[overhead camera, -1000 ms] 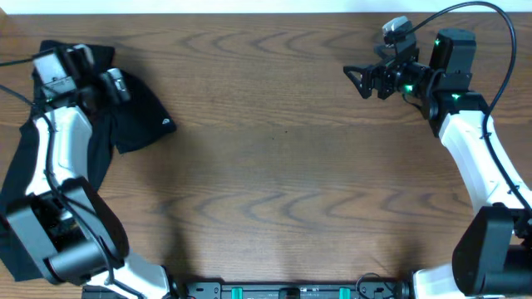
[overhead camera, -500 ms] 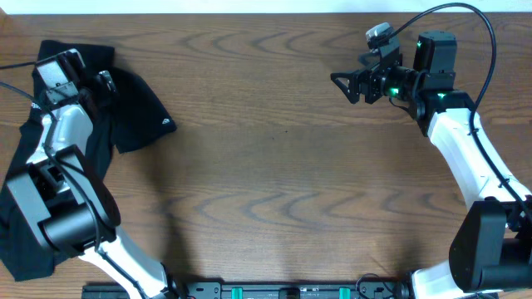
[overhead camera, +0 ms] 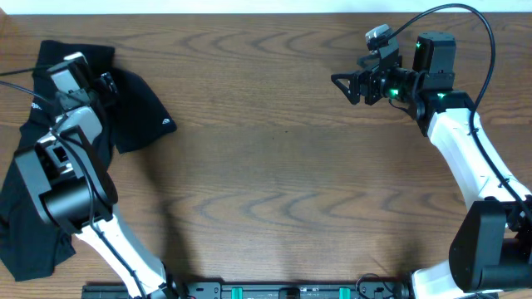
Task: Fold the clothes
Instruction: 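Reach the left gripper to the black t-shirt and grasp its top edge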
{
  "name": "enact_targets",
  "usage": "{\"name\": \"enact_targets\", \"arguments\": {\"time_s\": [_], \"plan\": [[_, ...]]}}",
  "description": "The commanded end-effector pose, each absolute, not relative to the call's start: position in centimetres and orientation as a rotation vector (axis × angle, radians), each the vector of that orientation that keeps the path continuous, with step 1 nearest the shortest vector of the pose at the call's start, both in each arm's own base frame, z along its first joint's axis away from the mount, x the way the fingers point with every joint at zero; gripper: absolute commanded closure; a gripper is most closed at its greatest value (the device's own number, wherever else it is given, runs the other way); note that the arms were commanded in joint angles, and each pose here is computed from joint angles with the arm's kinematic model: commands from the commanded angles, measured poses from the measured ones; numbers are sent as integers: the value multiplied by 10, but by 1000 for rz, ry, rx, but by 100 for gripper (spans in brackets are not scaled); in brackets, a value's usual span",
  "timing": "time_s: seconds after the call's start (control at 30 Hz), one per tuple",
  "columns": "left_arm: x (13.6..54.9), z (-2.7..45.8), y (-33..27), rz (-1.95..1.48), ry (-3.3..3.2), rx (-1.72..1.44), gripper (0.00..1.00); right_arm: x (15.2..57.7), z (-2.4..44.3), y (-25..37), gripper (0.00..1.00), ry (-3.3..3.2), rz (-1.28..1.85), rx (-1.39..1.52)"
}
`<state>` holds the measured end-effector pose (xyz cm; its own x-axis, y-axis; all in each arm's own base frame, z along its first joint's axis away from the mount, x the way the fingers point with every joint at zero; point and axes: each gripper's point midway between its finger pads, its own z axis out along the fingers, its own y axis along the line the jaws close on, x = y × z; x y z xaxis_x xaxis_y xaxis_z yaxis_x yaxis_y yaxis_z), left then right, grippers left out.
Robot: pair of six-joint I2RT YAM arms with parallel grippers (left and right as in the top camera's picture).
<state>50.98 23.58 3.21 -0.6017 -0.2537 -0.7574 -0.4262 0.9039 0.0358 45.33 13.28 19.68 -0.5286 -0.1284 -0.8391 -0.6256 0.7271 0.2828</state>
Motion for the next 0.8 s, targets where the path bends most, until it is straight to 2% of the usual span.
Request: {"name": "enact_targets", "arguments": {"time_s": [0.0,0.03,0.1,0.17,0.3,0.53,0.77], "plan": [[512,24,241,291,2251,-477,41,455,204,139,20,2043,734,-581],[512,23,241,291,2252,-478,50,455,204,139,21,2043,735,-581],[511,22,242,290,2252,-484,60,455,204,139,23,2043,735,-581],[512,23,242,289,2249,-485,73,455,204,139,25,2043,735,-581],[514,36,243,262,2204,-548,87,456,205,139,30,2039,733,-582],[513,119,238,198,2058,-640,92,461,213,139,42,1994,714,-591],[501,219,185,77,1976,-527,94,475,217,128,51,1997,651,-497]]}}
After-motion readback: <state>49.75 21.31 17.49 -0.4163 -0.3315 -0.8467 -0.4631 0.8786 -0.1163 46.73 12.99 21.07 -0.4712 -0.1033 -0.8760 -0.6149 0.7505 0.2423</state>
